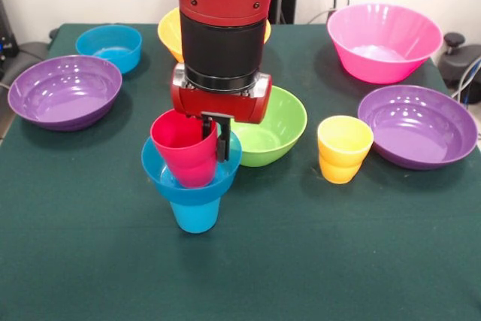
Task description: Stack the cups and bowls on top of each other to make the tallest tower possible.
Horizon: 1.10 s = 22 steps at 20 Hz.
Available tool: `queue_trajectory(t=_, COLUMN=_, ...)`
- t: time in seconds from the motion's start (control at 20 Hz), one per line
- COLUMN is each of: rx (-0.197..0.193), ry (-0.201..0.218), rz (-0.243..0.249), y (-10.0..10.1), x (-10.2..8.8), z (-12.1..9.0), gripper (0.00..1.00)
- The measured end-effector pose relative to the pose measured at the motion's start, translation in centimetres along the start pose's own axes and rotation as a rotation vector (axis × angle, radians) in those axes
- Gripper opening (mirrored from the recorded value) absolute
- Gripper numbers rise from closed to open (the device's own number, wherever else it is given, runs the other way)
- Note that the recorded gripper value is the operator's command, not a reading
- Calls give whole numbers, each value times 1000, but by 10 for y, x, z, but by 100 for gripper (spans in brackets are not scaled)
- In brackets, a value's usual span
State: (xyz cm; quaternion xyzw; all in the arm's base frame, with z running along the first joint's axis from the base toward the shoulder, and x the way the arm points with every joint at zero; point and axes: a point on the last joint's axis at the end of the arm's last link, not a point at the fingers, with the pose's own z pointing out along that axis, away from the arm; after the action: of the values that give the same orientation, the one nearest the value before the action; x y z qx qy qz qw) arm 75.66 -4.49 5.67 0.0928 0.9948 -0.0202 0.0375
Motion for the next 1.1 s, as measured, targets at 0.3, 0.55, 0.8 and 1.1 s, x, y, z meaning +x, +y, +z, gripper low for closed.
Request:
queue_trajectory(t=0.3, rx=10, ry=-4, rz=-4, y=1, x=1, z=1, gripper=0)
queue_trajectory(t=0.55, rx=17, ry=-11, rz=-2, y=-2, x=1, z=1, gripper=0)
queue_trajectory(t=0.8, rx=24, ry=-9, rz=0, y=-6, x=2, z=2, gripper=0)
queue_trajectory(t=1.1, rx=27, ry=-8, rz=1, y=-7, x=3, z=2, gripper=0)
